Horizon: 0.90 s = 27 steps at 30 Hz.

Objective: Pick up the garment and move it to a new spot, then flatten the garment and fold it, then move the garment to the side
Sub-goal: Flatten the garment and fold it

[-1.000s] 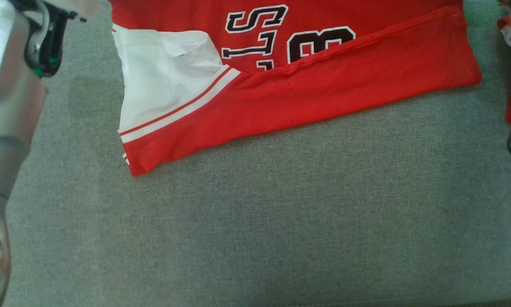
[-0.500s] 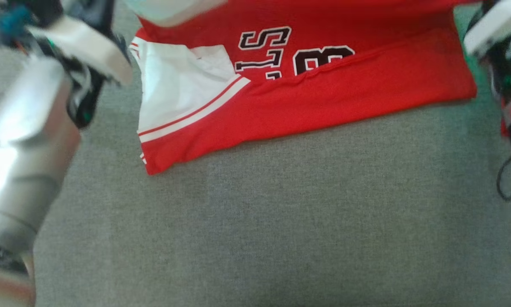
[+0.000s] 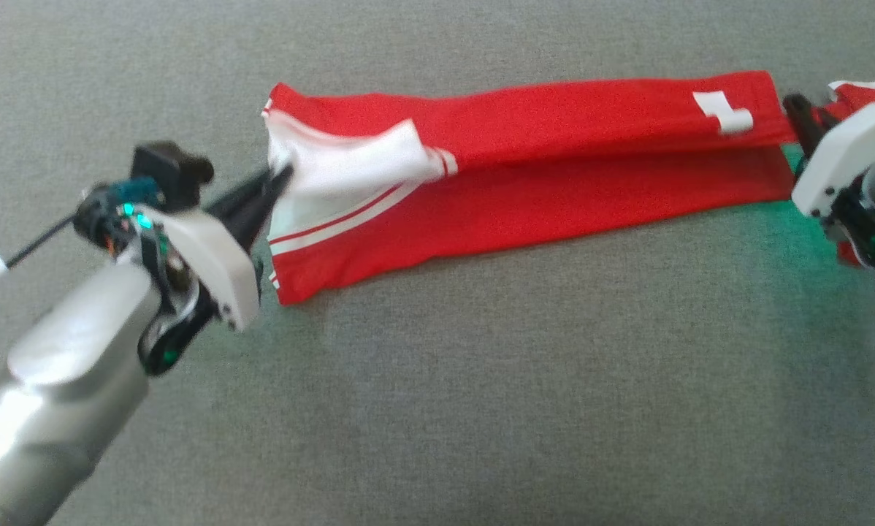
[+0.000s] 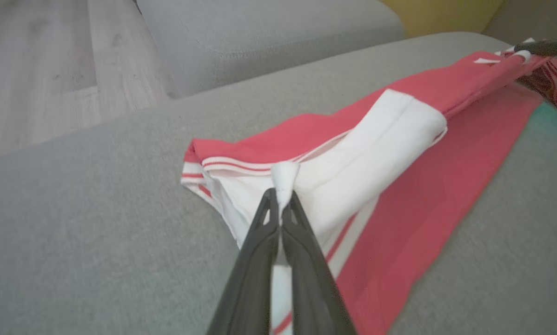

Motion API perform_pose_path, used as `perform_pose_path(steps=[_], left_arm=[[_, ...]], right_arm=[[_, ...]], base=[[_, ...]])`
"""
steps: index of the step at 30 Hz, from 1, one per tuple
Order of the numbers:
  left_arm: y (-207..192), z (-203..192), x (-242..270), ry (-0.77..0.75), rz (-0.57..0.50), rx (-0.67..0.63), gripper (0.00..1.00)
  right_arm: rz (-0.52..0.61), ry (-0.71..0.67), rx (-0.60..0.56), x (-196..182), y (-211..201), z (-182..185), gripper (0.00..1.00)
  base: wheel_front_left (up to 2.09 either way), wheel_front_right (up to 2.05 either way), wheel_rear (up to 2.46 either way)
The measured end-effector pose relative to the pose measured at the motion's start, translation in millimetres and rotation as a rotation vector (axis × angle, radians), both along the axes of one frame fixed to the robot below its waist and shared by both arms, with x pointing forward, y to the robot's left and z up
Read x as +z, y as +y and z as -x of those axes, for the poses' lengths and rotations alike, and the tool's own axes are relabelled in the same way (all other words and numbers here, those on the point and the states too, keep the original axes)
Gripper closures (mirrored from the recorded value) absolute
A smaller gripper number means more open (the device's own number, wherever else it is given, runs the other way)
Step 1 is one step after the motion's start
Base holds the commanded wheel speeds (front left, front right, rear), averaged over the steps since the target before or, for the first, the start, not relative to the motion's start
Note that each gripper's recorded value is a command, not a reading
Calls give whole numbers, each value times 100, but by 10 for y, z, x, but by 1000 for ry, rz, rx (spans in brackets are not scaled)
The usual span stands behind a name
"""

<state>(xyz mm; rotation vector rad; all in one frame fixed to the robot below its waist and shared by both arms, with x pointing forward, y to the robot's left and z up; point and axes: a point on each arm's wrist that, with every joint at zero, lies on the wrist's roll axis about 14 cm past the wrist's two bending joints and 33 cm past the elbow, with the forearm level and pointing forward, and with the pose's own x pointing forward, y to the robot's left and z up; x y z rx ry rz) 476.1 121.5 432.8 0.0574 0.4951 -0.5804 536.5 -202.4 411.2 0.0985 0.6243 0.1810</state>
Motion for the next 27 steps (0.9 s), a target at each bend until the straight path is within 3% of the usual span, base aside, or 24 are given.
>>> perform_pose_path(steps=[5,17,18,19,22,27], left_arm=[[-4,293,-164,108,-21,-39,100],[-75,464,-339,223,-55,-90,100],[-77,445,-329,209,-55,-82,0],[-75,417,-313,188,-58,-75,0],[-74,344,-224,110,-67,-66,0],[-4,-52,358,-175,99,130,0]], right_arm=[[41,77,33,-88,-44,118,100],[79,229,87,-340,-65,375,100],[77,229,84,-336,-74,384,8],[71,226,78,-321,-82,387,0],[41,186,61,-209,-83,372,0],[-34,-35,6,289,-106,222,0]], base=[[0,0,0],[0,0,0],[0,0,0],[0,0,0],[0,0,0],[0,0,0]])
